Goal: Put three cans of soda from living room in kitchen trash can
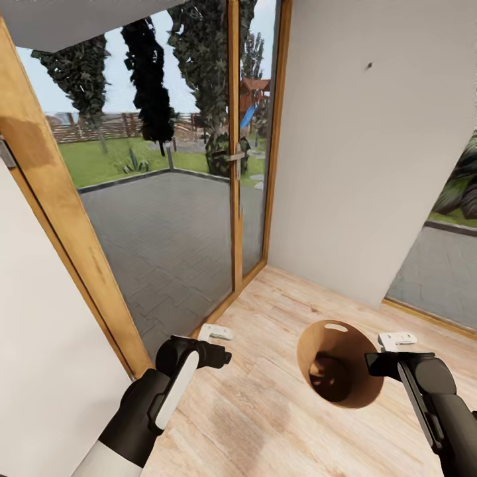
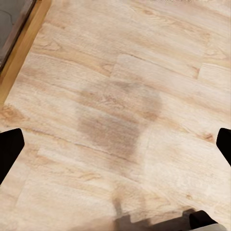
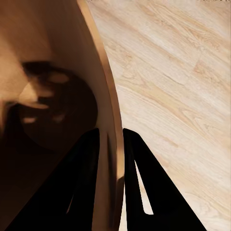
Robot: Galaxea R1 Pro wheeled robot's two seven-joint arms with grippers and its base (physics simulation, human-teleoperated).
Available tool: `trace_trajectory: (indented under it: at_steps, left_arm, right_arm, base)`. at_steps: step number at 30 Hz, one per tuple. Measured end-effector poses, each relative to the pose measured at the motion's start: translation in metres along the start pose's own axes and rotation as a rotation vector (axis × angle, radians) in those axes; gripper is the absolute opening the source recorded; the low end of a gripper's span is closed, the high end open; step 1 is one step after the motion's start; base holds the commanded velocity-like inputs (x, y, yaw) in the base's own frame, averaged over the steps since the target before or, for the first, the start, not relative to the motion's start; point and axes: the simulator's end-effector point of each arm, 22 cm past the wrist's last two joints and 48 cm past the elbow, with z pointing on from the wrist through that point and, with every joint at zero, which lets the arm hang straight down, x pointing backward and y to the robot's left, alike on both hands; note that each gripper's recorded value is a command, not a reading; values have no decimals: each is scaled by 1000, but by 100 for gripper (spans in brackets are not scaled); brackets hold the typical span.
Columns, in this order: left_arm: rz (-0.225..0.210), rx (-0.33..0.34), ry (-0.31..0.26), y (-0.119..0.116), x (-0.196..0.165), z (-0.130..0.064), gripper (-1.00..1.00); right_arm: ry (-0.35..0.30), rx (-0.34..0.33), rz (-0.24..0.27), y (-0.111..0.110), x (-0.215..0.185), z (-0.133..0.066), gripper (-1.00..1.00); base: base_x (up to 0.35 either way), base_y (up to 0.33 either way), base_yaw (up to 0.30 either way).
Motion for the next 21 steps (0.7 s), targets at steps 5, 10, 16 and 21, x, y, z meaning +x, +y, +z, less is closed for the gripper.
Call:
trace_trajectory:
  at_steps: [5,10,16,21]
  left_arm:
    - [4,-2,-7,-2,-5,-9,100]
    - [7,-3,-15,-3,-10,-17,100]
    - [10,-5,-24,-5,-15,-27,100]
    - [21,-5,-30,-8,-19,-35,100]
  right_arm:
    - [-8,2,1,-2,-5,-8,-100]
    - [-15,2,3,-4,-10,-17,-100]
    - [-24,3,5,-6,-15,-26,-100]
    - [-32,4,6,-8,-19,-34,-100]
  base:
    - [0,0,0]
    - [0,0,0]
    - [0,0,0]
    - [0,0,0]
